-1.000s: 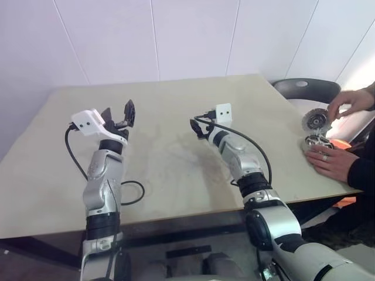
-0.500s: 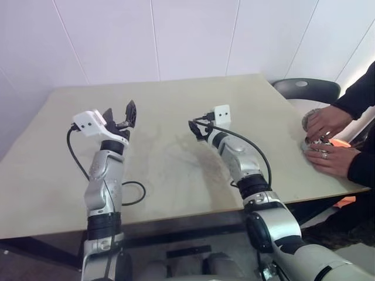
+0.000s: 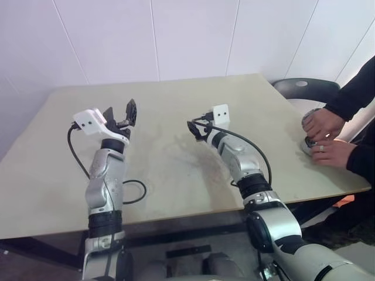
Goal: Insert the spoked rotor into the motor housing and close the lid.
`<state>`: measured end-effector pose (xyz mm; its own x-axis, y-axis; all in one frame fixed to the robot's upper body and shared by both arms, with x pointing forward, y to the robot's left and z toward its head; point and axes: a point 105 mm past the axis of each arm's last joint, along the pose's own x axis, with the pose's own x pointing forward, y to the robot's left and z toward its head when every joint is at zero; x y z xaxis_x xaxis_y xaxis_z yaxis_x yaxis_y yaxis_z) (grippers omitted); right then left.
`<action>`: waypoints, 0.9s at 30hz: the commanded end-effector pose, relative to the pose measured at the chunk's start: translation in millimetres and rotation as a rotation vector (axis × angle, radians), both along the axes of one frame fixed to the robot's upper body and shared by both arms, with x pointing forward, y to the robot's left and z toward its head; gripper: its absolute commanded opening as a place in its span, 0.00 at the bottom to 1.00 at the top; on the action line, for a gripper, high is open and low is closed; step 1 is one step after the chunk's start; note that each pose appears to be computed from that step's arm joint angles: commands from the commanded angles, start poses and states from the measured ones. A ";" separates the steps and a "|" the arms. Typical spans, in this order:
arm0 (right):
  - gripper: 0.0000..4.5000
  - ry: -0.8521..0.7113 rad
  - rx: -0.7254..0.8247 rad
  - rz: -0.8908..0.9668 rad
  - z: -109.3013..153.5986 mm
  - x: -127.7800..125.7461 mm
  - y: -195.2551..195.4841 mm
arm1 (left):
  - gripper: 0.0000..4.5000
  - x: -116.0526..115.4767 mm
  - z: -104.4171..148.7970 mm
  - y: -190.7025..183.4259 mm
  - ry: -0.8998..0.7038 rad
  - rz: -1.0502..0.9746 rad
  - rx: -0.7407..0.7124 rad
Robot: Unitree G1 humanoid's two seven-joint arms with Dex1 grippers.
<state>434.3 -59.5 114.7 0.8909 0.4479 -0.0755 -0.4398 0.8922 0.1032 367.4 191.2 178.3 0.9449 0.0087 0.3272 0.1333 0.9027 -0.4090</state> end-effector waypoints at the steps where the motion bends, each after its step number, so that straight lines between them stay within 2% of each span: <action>1: 0.99 -0.046 0.011 0.014 18.0 2.8 8.2 | 0.99 -6.3 11.7 4.8 -0.043 0.030 0.014; 4: 0.99 -0.074 0.011 0.035 23.7 0.7 11.9 | 0.99 -7.3 11.9 5.6 -0.041 0.025 0.027; 8: 0.99 -0.036 0.014 0.005 15.8 3.6 7.9 | 0.99 -7.4 13.1 7.3 -0.043 0.036 0.020; 11: 0.99 -0.074 0.009 0.049 22.1 -1.3 15.7 | 0.99 -8.2 13.6 2.3 -0.044 0.013 0.027; 15: 0.99 -0.034 0.020 -0.012 15.8 5.1 4.8 | 0.99 -6.6 12.7 4.9 -0.040 0.030 0.024; 27: 0.99 -0.058 0.017 0.013 21.6 5.0 9.4 | 0.99 -5.8 17.1 4.4 -0.054 0.026 0.030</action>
<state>434.6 -55.2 110.0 0.8879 0.4502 -0.0942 -0.4399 0.8911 0.1116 363.3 198.1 174.4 0.9504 0.0352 0.3091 0.0975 0.9098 -0.4034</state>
